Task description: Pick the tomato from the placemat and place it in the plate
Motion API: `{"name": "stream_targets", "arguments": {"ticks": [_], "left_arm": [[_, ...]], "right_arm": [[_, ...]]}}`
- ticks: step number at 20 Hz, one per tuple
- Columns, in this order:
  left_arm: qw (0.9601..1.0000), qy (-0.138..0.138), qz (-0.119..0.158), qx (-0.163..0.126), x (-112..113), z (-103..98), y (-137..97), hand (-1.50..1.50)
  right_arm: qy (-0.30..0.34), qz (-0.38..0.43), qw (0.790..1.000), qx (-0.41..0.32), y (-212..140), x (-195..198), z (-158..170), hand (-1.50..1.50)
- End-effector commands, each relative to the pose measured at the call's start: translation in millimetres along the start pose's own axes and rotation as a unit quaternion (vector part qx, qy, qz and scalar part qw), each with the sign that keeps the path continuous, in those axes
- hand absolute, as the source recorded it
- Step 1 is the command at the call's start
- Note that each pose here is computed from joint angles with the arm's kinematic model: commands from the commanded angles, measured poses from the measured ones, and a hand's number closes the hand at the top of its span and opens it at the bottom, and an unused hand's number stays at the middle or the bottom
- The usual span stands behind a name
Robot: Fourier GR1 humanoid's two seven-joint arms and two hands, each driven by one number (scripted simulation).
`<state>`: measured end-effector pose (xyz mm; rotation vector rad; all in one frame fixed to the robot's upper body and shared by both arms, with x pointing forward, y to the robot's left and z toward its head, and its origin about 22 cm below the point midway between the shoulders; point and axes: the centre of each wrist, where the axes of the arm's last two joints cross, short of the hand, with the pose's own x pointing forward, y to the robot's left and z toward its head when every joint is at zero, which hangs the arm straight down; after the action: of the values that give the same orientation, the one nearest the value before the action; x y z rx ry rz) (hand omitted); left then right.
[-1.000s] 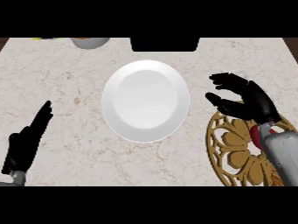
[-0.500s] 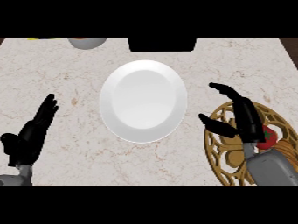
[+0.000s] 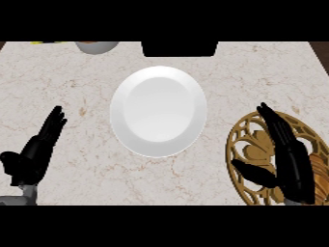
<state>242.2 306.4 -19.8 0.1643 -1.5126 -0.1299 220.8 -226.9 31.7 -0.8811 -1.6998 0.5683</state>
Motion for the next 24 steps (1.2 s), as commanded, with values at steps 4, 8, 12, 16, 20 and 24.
{"name": "stream_targets", "arguments": {"ticks": [4, 8, 12, 16, 20, 24], "left_arm": [[1.0, 0.006, 0.001, -0.002, -4, -5, -9, 0.0], [1.0, -0.003, 0.003, -0.004, -4, -1, 1, 0.0], [1.0, -0.001, -0.005, -0.004, 2, -12, 3, 0.0], [1.0, -0.004, 0.0, -0.004, 2, -6, -16, 0.0], [0.9999, -0.003, -0.005, -0.013, 7, -4, 2, 0.0], [1.0, 0.001, 0.005, 0.003, -4, -24, -6, 0.0]], "right_arm": [[0.063, 0.149, 0.986, 0.034, -36, 21, 6, -1.5], [0.131, 0.232, 0.957, 0.113, -57, 27, -1, -1.5], [0.175, 0.263, 0.934, 0.167, -58, 35, 4, -1.5], [0.207, 0.26, 0.925, 0.185, -57, 66, -11, -1.5], [0.241, 0.291, 0.907, 0.186, -53, 55, -7, -1.5], [0.258, 0.319, 0.888, 0.205, -61, 24, -22, -1.5]]}}
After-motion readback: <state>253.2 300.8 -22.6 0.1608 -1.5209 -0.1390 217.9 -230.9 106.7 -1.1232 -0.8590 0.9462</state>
